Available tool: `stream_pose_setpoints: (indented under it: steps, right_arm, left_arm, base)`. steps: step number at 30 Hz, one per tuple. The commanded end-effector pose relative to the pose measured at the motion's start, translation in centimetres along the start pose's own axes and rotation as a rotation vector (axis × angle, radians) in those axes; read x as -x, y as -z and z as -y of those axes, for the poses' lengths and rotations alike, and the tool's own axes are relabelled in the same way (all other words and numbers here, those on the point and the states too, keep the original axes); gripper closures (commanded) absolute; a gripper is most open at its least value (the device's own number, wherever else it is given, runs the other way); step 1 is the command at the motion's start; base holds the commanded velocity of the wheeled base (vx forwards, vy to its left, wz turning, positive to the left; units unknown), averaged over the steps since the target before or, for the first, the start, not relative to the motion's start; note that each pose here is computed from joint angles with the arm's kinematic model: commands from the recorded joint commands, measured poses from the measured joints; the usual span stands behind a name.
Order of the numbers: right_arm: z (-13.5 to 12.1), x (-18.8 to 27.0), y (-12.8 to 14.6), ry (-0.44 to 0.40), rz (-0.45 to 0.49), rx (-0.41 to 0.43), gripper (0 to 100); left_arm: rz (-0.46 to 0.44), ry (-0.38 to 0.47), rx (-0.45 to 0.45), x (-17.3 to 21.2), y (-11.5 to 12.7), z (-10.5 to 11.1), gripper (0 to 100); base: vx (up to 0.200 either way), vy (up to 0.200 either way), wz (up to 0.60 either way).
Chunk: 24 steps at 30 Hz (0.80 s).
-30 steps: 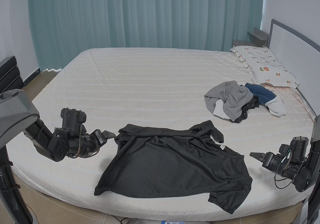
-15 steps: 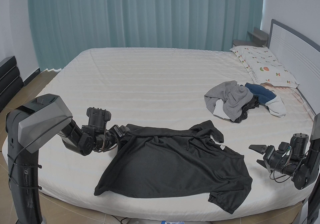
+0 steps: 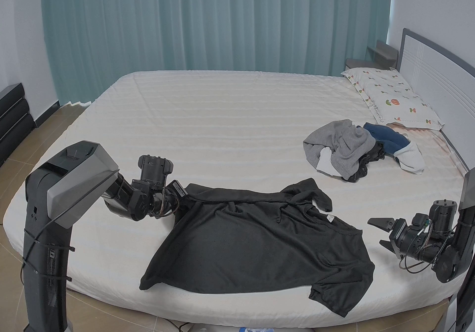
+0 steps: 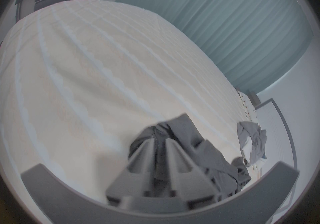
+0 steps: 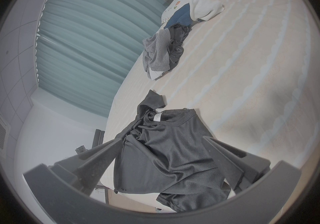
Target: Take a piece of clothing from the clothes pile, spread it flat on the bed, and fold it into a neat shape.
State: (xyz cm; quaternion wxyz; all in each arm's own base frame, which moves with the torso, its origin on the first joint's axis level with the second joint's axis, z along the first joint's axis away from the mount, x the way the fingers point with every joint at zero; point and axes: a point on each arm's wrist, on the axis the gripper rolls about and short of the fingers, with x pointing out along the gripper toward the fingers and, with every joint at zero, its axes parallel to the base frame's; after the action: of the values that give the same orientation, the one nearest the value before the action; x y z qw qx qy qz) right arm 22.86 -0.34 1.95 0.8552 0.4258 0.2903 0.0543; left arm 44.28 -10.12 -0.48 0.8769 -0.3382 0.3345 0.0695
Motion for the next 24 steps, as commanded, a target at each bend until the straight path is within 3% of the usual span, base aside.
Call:
stream_pose_setpoints:
  steps: [1,5,16,24]
  right_arm:
    - [0.1,0.2,0.2,0.002,-0.004,0.0,0]
    - [0.1,0.2,0.3,0.001,-0.003,0.0,0]
    - [0.2,0.1,0.4,0.005,-0.01,-0.002,0]
    - [0.2,-0.2,0.7,0.006,-0.024,0.004,0]
  left_arm:
    - [0.035,-0.017,0.022,-0.7,-1.5,-0.9,100]
    - [0.085,-0.008,0.043,-0.8,-3.7,-1.2,100]
    - [0.271,0.027,-0.011,-2.5,-10.7,-2.7,100]
    - [0.279,0.024,-0.012,-5.9,-10.3,-4.0,100]
  base:
    - [0.0,0.0,0.0]
    - [0.0,0.0,0.0]
    - [0.0,0.0,0.0]
    - [0.0,0.0,0.0]
